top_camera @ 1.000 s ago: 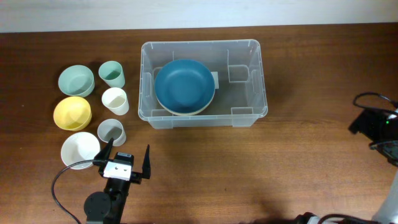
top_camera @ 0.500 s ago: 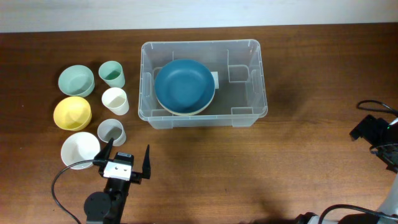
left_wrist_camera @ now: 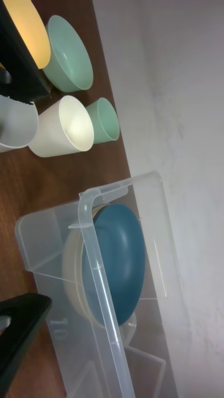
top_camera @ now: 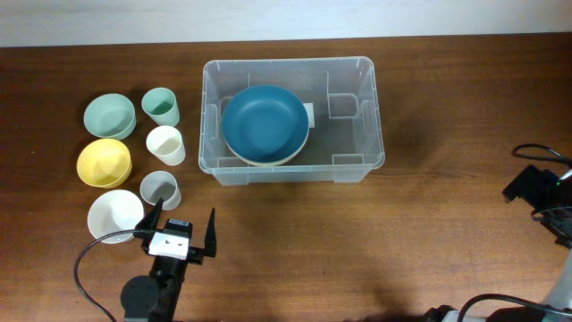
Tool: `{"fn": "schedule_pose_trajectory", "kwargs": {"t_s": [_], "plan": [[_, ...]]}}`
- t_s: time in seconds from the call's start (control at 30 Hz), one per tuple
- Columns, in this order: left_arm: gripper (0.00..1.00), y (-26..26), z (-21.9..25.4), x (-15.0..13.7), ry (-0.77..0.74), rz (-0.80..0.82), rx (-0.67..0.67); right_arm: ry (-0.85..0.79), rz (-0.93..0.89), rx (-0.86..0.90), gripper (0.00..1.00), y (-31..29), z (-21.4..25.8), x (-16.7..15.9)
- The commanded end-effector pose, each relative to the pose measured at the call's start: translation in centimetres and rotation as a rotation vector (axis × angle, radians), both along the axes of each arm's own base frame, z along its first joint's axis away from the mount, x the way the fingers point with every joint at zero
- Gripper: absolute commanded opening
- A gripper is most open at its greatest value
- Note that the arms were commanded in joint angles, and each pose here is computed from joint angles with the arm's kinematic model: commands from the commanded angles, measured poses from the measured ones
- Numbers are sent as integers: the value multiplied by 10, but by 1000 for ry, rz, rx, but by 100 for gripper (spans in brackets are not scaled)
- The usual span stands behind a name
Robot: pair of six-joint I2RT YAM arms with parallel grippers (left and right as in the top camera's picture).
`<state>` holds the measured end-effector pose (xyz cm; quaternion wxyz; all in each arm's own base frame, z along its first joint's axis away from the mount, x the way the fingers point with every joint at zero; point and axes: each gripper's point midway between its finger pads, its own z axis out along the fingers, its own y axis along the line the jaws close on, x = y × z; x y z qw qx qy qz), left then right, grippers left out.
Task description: Pack container
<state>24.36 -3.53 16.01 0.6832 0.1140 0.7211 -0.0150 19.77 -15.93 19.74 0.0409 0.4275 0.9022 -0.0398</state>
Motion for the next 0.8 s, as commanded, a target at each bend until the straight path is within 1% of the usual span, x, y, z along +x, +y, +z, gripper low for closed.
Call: {"fn": "schedule_pose_trajectory", "kwargs": {"t_s": [0.0,0.6,0.77], "plan": [[100,3,-1,0,-3,12,17,7,-3,12,99,0,-4,-1],[100,3,-1,0,-3,12,17,7,-3,12,99,0,-4,-1],[100,-1,4,-1,-21,-12,14,7,-3,12,99,0,-4,-1]]}}
